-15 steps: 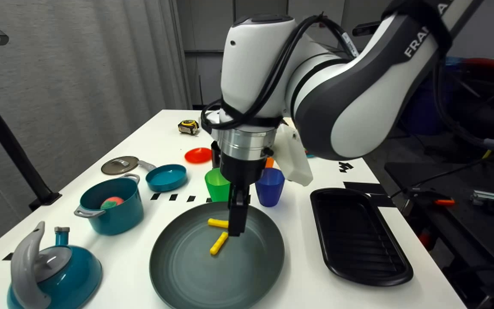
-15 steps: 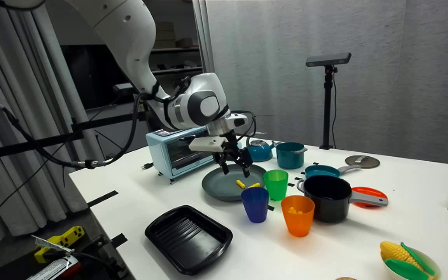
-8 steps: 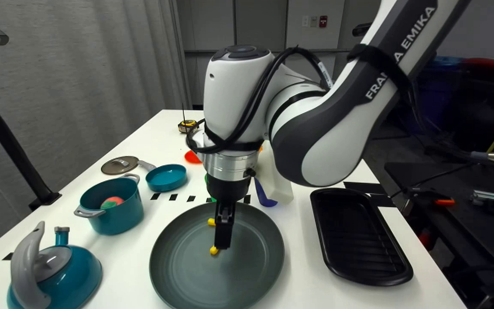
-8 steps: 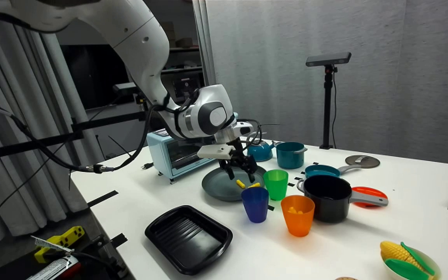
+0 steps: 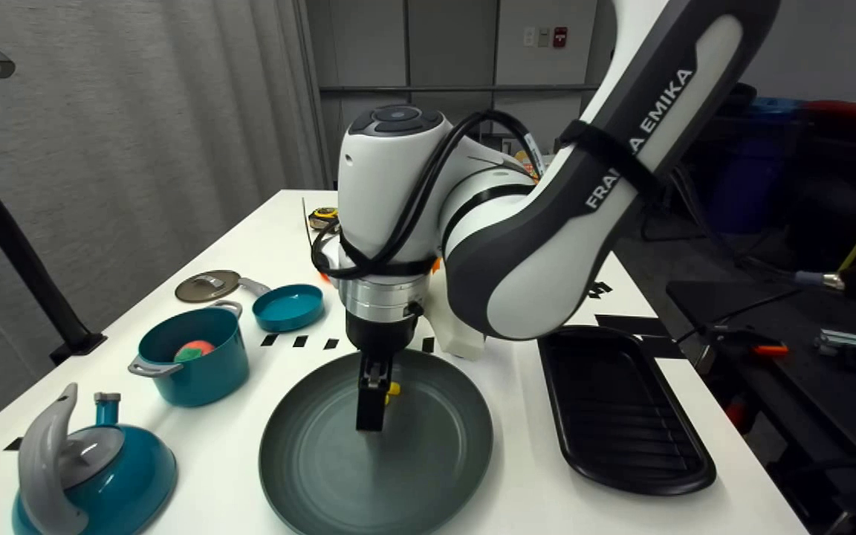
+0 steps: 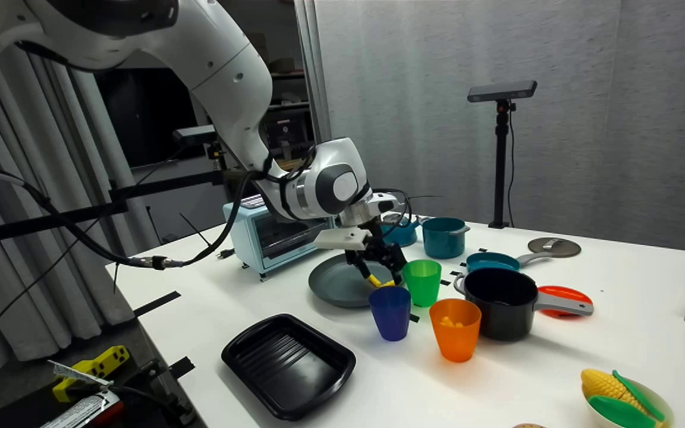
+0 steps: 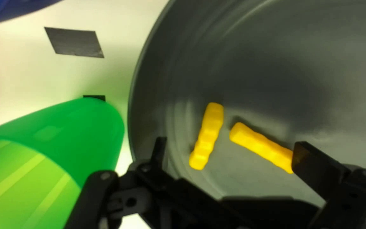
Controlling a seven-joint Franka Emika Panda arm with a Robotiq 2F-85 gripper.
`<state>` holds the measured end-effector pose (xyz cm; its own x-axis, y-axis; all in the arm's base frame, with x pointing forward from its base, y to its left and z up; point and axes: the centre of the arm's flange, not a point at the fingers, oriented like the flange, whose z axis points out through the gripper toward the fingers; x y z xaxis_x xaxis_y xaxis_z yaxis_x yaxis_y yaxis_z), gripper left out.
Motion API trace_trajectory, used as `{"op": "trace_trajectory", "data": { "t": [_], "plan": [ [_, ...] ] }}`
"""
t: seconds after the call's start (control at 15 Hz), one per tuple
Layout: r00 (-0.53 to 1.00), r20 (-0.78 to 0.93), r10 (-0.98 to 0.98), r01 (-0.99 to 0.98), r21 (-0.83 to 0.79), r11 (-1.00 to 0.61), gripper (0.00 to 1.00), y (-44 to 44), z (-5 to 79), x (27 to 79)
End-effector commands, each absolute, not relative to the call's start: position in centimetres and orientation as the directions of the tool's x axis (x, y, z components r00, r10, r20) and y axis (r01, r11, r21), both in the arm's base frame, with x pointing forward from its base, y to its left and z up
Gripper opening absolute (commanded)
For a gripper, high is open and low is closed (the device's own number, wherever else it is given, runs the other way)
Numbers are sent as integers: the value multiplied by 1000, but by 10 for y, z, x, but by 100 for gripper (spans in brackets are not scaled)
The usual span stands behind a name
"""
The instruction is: Pick up the fries and put them in the orange cup, then pour them into a pot
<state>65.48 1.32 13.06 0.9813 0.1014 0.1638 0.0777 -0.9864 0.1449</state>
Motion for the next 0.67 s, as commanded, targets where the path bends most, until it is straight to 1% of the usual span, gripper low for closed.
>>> {"op": "trace_trajectory", "data": {
  "t": [0.0, 0.6],
  "plan": [
    [982, 168, 90, 64, 152, -986, 100, 13, 119, 670],
    [973, 207, 102, 76, 132, -988, 100, 19, 153, 668]
  ]
}}
